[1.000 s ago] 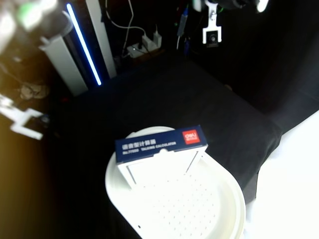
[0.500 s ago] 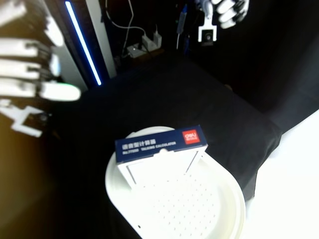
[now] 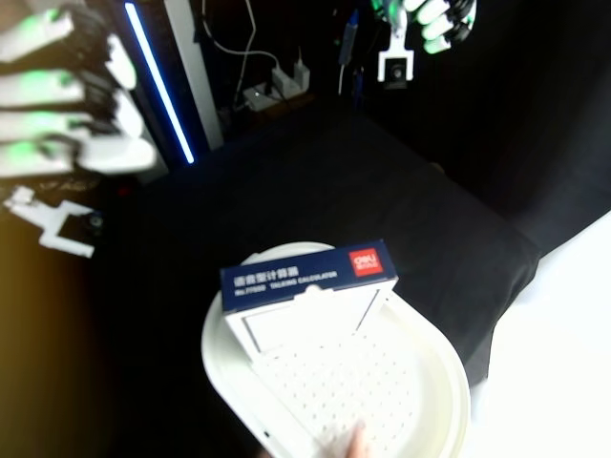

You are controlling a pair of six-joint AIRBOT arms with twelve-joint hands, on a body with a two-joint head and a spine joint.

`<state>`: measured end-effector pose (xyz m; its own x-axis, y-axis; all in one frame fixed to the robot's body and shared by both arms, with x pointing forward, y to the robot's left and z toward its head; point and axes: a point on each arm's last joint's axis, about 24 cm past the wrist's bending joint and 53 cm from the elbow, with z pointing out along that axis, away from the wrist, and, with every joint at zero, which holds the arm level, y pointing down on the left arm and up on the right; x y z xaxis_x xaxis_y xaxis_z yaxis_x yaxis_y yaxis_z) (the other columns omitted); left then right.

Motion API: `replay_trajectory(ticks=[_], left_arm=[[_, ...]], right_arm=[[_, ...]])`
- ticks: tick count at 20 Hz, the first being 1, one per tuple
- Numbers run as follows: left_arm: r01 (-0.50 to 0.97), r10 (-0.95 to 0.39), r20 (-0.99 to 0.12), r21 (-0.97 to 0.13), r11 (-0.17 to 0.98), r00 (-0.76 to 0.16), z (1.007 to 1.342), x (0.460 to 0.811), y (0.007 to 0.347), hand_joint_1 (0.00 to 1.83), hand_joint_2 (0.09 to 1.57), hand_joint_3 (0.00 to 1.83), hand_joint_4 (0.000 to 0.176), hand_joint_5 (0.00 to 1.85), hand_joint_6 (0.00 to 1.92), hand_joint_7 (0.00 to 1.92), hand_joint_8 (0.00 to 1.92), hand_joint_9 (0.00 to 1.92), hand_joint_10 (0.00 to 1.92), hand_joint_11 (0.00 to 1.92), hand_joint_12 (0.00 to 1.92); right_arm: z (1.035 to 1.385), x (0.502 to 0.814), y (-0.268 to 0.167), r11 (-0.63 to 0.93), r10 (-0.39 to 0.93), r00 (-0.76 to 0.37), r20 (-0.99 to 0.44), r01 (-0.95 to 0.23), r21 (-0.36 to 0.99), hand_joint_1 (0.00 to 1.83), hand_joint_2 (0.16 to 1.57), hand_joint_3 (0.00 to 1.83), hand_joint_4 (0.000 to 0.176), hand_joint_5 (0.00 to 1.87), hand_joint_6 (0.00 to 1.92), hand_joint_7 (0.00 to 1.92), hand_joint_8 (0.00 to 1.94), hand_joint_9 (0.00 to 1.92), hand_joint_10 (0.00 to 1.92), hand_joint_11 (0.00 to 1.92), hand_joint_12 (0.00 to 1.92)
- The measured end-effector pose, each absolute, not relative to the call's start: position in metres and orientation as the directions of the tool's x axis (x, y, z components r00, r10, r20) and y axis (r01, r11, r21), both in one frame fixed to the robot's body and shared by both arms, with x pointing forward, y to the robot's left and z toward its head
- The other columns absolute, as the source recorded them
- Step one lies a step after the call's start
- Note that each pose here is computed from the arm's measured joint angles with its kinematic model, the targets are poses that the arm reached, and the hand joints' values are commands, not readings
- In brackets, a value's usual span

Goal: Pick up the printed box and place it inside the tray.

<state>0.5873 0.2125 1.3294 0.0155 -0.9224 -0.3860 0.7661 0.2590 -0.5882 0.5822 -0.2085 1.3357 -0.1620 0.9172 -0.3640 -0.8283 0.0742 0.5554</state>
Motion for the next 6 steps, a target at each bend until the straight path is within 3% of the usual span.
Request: replay_trajectory(ticks=[1, 2, 6], left_arm=[[0.766, -0.923, -0.385, -0.588, 0.258, 0.015, 1.3294, 0.5873, 0.2124, 1.03, 1.41, 0.0, 0.0, 0.46, 1.65, 0.57, 1.83, 0.7, 1.92, 0.96, 1.92], [0.766, -0.923, -0.385, -0.589, 0.259, 0.016, 1.3293, 0.5874, 0.2125, 1.04, 1.4, 0.0, 0.0, 0.49, 1.61, 0.58, 1.83, 0.76, 1.92, 1.04, 1.92], [0.765, -0.923, -0.385, -0.589, 0.259, 0.016, 1.3292, 0.5875, 0.2126, 1.09, 1.37, 0.0, 0.0, 0.55, 1.5, 0.61, 1.8, 0.81, 1.92, 1.11, 1.92]], right_arm=[[1.3357, 0.5822, -0.2085, 0.074, 0.917, -0.162, -0.364, -0.828, 0.556, 0.58, 1.49, 0.0, 0.139, 0.37, 1.88, 0.48, 1.76, 0.65, 1.66, 0.49, 1.74], [1.3357, 0.5822, -0.2086, 0.074, 0.917, -0.162, -0.364, -0.828, 0.556, 0.58, 1.47, 0.0, 0.169, 0.38, 1.86, 0.51, 1.77, 0.67, 1.65, 0.52, 1.74], [1.3357, 0.5822, -0.2086, 0.074, 0.917, -0.162, -0.364, -0.828, 0.556, 0.59, 1.47, 0.0, 0.176, 0.38, 1.84, 0.53, 1.66, 0.69, 1.51, 0.53, 1.66]])
